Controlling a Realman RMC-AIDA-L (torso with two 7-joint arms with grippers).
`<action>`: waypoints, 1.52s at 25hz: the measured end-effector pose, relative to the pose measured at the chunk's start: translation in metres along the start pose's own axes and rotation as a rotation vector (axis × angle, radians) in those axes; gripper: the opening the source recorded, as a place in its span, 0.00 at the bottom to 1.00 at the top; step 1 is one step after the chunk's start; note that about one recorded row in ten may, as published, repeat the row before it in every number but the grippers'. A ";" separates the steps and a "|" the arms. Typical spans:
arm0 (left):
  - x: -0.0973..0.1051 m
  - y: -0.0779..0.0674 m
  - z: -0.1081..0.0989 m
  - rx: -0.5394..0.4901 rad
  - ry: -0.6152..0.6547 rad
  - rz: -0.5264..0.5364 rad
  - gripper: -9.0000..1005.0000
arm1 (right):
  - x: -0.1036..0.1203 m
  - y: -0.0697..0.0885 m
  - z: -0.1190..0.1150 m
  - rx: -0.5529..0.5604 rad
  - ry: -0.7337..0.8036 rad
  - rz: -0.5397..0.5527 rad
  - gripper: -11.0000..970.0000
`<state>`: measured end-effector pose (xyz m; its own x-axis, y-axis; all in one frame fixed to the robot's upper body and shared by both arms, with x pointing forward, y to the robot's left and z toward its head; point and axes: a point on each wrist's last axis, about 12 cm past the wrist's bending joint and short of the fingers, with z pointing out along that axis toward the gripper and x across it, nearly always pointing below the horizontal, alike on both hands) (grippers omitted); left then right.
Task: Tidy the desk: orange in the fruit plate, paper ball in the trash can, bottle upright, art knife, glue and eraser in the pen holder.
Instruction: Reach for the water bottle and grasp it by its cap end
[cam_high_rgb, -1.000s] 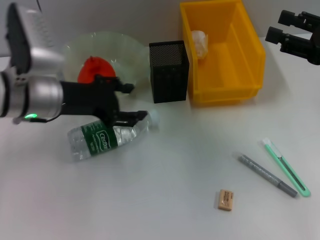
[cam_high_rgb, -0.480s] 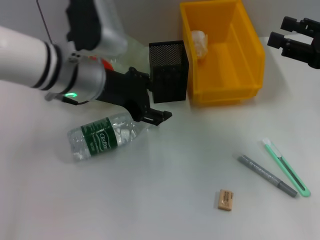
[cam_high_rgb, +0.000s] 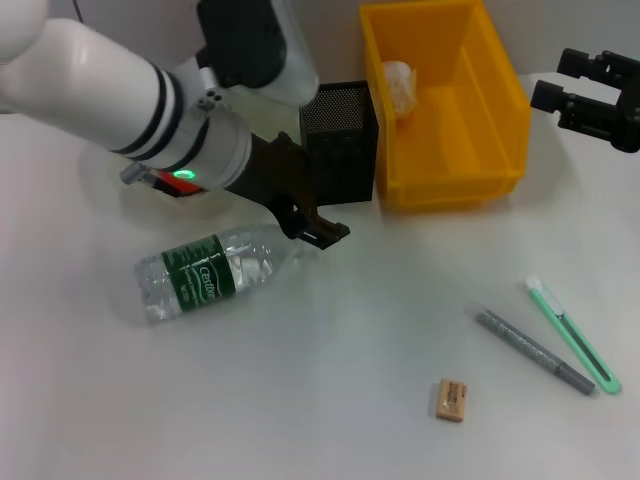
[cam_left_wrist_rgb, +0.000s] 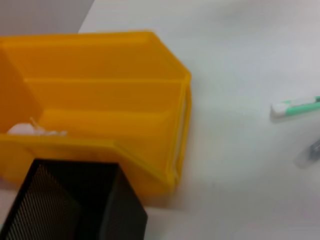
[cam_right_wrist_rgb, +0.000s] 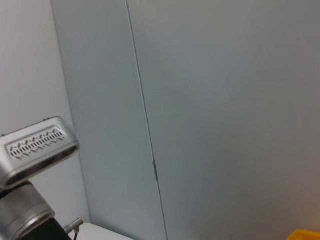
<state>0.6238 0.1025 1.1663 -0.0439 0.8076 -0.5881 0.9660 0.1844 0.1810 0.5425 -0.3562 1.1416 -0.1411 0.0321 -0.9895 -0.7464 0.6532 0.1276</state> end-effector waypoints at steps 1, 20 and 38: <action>0.000 0.000 0.000 0.000 0.000 0.000 0.71 | 0.000 0.000 0.000 0.000 0.000 0.000 0.73; 0.004 -0.005 0.022 -0.031 0.113 -0.051 0.71 | 0.003 0.001 0.000 -0.006 0.014 -0.002 0.73; 0.009 -0.006 0.032 -0.078 0.114 -0.042 0.71 | 0.004 0.000 0.001 -0.002 0.017 0.003 0.73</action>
<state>0.6258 0.0908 1.1351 -0.1171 0.8556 -0.5042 0.9400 0.2593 0.2216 0.5426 -0.3552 1.1374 -0.1548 0.0212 -0.9877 -0.7469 0.6519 0.1311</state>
